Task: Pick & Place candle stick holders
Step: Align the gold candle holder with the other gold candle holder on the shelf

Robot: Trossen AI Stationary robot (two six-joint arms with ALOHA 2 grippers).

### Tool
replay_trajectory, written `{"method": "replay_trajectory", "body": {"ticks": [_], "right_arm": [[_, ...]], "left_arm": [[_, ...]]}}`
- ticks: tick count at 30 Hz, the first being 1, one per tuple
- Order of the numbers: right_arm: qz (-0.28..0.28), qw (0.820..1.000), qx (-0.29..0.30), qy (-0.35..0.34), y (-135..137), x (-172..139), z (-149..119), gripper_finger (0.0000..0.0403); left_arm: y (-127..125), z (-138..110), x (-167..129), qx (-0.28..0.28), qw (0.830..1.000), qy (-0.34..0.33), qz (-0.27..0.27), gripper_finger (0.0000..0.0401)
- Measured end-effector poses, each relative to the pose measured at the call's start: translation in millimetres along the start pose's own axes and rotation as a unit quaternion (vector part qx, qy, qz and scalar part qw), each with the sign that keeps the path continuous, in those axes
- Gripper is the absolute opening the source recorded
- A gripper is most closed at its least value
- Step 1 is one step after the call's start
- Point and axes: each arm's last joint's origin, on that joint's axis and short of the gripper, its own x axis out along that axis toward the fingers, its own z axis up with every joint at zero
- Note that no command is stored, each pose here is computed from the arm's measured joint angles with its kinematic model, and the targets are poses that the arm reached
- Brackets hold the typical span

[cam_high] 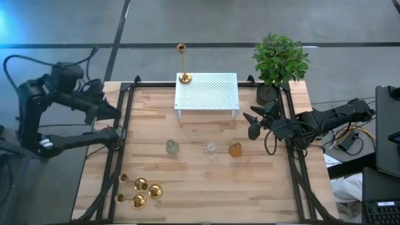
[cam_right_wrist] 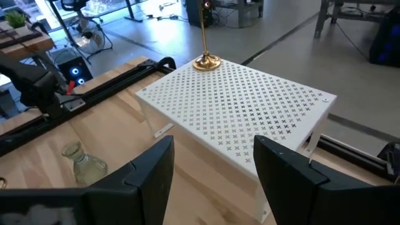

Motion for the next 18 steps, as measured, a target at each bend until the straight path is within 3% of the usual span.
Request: {"method": "replay_trajectory", "body": {"ticks": [5, 11, 15, 18], "right_arm": [[-0.001, 1.0, -0.014, 0.0, -0.3, 0.2, 0.0, 0.021], [-0.004, 1.0, -0.029, 0.0, -0.8, 0.8, 0.2, 0.021], [-0.004, 1.0, -0.031, 0.001, -0.9, 0.9, 0.0, 0.021], [-0.005, 0.999, -0.039, 0.001, -1.1, 0.9, -0.3, 0.021]], "left_arm": [[-5.5, 19.8, 29.0, 0.049, 0.996, 0.08, 0.008, 0.0128], [-33.6, 26.9, 72.9, 0.14, 0.975, 0.17, 0.034, 0.0128], [-52.3, 24.3, 84.2, 0.148, 0.972, 0.171, 0.064, 0.0128], [-60.6, 16.3, 71.6, 0.128, 0.978, 0.152, 0.068, 0.0128]]}}
